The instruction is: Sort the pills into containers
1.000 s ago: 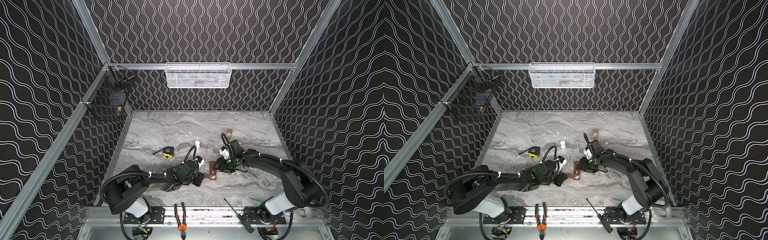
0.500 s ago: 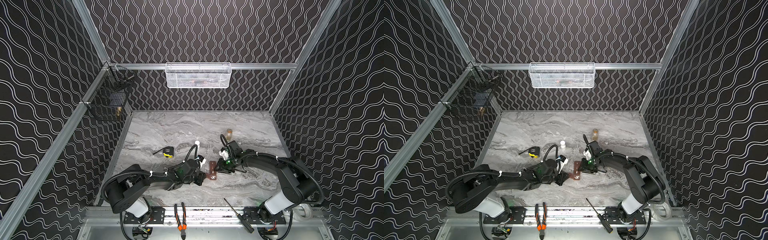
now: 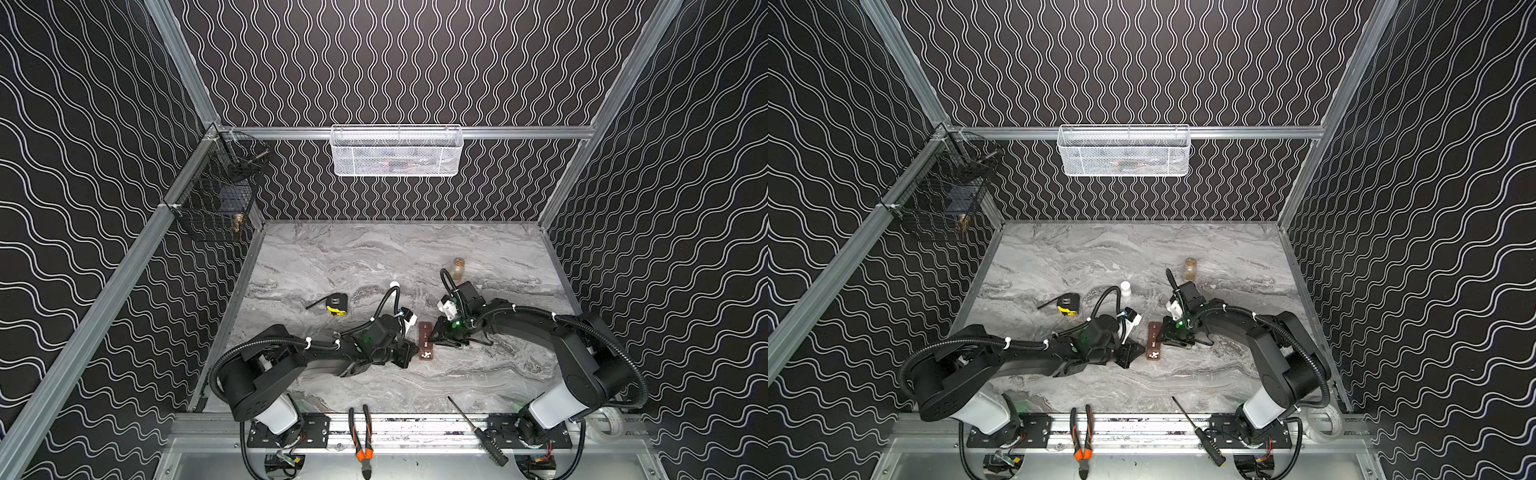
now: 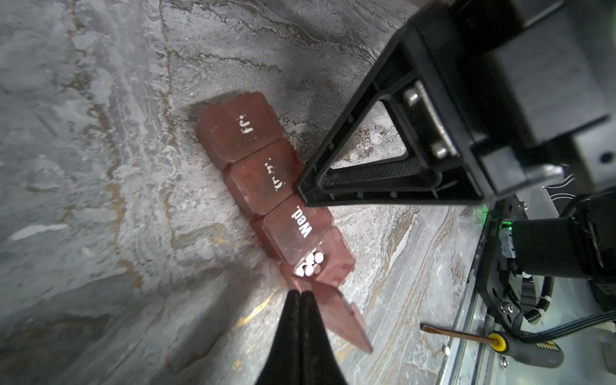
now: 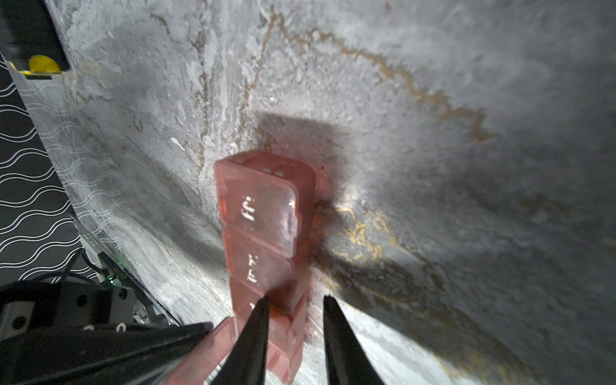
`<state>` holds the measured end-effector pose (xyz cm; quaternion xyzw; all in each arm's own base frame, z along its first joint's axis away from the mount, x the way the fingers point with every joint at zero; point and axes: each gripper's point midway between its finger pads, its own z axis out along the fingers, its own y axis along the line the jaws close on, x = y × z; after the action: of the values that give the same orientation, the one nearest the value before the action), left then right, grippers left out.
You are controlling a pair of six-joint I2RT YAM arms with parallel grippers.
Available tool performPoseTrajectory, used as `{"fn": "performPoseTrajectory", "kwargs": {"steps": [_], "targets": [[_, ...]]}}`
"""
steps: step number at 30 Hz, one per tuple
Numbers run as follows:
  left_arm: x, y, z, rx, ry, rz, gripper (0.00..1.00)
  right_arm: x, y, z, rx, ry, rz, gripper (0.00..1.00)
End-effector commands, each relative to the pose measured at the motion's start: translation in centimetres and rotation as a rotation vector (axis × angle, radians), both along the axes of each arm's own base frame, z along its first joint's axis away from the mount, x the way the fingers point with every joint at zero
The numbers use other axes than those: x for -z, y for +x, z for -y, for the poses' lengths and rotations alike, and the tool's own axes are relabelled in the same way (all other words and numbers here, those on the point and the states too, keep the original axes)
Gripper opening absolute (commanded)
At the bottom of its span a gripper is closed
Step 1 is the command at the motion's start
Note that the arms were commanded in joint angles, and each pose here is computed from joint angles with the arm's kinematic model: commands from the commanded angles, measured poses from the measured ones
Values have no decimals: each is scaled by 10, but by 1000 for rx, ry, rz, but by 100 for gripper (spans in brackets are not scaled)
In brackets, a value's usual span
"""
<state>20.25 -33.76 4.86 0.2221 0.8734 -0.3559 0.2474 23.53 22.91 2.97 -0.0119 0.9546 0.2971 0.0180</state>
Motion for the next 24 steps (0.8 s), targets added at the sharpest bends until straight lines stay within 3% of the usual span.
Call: {"fn": "performPoseTrajectory", "kwargs": {"steps": [1,10,19,24], "targets": [[-6,3,7,13,-27,8,9,0,1,0,0,-6,6,30],[7,1,13,37,-6,-20,34,-2,1,2,1,-8,14,31],[14,1,14,46,17,-33,38,-6,5,1,2,-14,29,32],[19,1,14,48,32,-42,38,-13,6,1,3,-8,47,38]]}}
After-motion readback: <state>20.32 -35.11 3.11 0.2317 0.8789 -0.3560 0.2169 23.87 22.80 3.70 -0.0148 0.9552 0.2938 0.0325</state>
